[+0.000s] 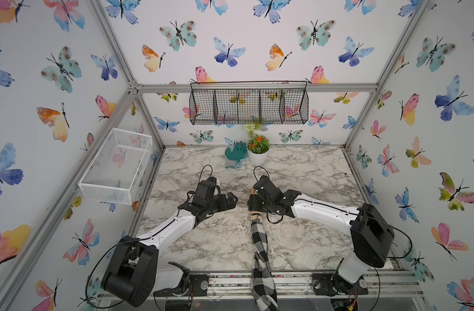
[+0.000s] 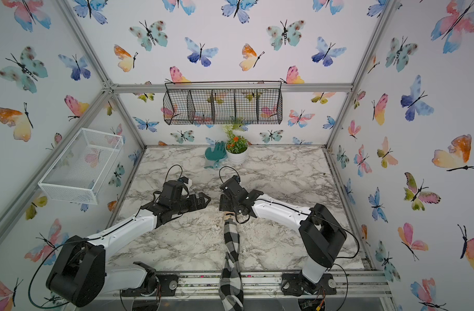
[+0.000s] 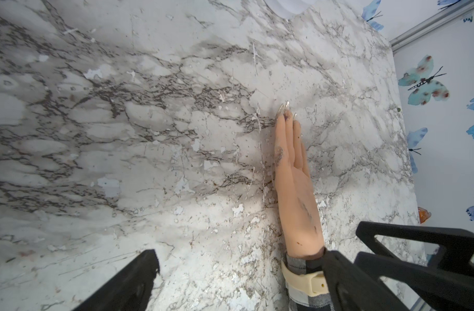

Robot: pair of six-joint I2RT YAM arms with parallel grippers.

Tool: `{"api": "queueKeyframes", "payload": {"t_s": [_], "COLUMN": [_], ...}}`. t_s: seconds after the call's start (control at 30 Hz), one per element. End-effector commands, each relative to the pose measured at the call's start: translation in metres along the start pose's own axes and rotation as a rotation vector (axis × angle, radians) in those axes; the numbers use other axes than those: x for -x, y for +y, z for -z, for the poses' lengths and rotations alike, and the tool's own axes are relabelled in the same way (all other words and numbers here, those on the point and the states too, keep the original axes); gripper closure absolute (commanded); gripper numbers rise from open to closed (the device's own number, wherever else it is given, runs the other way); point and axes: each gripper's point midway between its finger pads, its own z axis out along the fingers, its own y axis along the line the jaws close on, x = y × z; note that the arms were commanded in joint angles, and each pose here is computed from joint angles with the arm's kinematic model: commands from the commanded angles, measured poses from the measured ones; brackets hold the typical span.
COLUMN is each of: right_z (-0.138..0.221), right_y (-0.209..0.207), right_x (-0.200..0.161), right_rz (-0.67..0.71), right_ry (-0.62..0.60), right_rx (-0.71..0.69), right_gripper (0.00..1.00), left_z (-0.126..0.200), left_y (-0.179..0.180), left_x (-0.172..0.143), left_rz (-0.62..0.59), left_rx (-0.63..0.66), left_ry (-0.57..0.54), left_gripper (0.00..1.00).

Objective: Take off the watch
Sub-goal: Adjust the hand at the center of the board, then untie the watch from the hand.

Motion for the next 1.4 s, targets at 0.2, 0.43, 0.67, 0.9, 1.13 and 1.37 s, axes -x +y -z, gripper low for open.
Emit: {"api": "queueKeyframes", "payload": {"t_s": [0.2, 0.43, 0.67, 0.9, 1.13, 1.37], "right_z": [-0.018, -0.019, -0.014, -0.002, 0.001, -0.009], "right_y": [-0.016, -0.040, -0.053, -0.048, -0.053, -0.072], "right_x": [-0.032, -0.036, -0.041, -0.040, -0.039, -0.056], "right_rz": [0.080, 0.054, 0.033, -0.005, -0.008, -0.026], "right_ry": [0.084, 0.073, 0.077, 0.050, 0.029, 0.065], "right_rx": [0.030, -0.009, -0.016, 0.038, 0.027, -0.017], "right_gripper": [0.37, 0.46, 0.53, 0.45, 0.47, 0.54], "left_z": [-0.021, -0.028, -0.028, -0.028, -0.034, -0.037], "left_y": [-0.020, -0.027, -0.033, -0.040, -0.042, -0.042], "left_x": [-0.029, -0.036, -0.045, -0.056, -0.058, -0.057], "left_rz": [0.006, 0.001, -0.022, -0.059, -0.067, -0.072], "left_rx": [-0.059, -0.083, -0.095, -0.114, -0.111, -0.105], "left_ry": [0.101, 0.129, 0.147, 0.168, 0.181, 0.179], "left_gripper": [0.02, 0.02, 0.02, 0.02, 0.02, 0.02]}}
